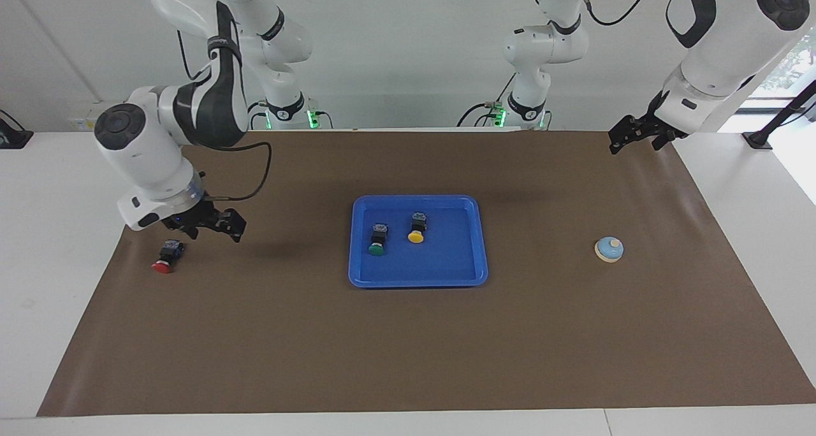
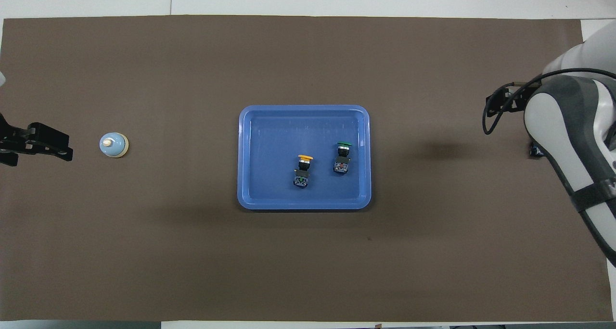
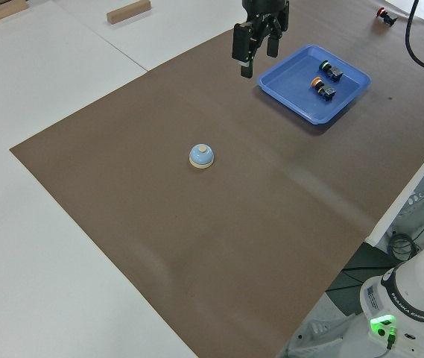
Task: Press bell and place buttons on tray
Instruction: 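Move the right gripper back and grasp the red-capped button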
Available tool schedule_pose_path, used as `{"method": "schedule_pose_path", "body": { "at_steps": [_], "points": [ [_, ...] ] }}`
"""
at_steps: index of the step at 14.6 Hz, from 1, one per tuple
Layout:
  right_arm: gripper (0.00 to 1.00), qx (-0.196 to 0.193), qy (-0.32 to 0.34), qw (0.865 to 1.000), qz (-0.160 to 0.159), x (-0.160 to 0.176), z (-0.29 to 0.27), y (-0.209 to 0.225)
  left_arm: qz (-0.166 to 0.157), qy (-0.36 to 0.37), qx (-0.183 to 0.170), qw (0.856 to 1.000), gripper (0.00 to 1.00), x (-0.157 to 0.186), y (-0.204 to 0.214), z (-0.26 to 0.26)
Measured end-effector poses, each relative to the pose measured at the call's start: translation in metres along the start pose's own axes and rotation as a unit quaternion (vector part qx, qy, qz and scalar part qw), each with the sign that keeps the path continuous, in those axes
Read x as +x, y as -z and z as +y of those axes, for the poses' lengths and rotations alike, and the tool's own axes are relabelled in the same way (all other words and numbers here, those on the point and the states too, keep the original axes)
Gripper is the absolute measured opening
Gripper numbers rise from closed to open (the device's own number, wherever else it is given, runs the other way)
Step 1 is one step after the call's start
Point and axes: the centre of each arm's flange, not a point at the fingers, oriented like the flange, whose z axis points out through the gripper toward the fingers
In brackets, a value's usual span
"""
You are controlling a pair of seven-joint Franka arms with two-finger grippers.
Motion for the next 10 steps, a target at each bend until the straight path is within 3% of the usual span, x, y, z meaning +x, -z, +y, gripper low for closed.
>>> {"method": "schedule_pose_path", "body": {
  "at_steps": [6, 10],
  "points": [
    [1.00, -0.014, -0.010, 0.999, 0.027, -0.022, 0.100, -0.079, 0.000, 0.000, 0.000, 1.000, 1.00, 0.000, 0.000, 0.000],
    [1.00, -0.012, -0.015, 0.999, 0.037, -0.030, 0.130, -0.117, 0.000, 0.000, 0.000, 1.000, 1.00, 0.000, 0.000, 0.000]
  ]
}}
